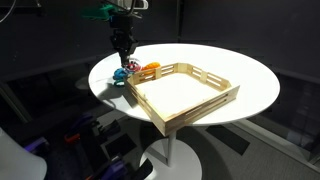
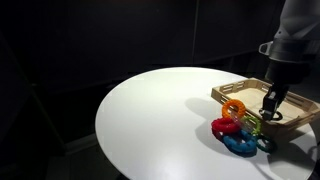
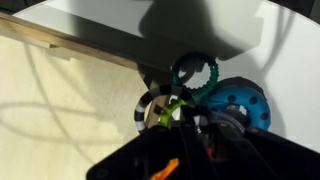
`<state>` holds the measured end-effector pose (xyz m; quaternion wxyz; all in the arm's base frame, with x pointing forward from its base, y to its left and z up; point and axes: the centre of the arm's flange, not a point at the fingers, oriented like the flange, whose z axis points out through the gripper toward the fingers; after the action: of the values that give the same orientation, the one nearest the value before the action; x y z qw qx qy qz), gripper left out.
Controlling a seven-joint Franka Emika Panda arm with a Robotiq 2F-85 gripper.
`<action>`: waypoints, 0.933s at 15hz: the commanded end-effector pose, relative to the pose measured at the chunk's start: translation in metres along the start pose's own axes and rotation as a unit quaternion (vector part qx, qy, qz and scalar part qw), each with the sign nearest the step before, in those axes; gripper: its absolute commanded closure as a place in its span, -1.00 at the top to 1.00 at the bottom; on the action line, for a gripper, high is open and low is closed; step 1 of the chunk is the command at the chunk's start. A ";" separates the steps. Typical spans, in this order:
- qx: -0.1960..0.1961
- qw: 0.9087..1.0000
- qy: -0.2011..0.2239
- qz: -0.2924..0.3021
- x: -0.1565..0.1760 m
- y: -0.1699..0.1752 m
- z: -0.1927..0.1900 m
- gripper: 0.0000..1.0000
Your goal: Remove the striped ring from the cart and put it on the counter
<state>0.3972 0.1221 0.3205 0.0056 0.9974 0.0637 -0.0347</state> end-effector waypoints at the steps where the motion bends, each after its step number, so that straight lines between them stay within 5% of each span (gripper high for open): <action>1: 0.015 1.000 0.025 -0.004 0.001 -0.001 0.011 -0.89; 4: 0.018 0.999 0.037 -0.004 0.003 -0.002 0.018 -0.89; 6: 0.019 0.999 0.039 -0.004 0.003 -0.002 0.021 -0.22; 14: 0.015 1.000 0.021 0.013 0.001 0.013 0.012 0.98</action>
<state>0.4002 0.1206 0.2973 -0.0045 0.9982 0.0599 -0.0074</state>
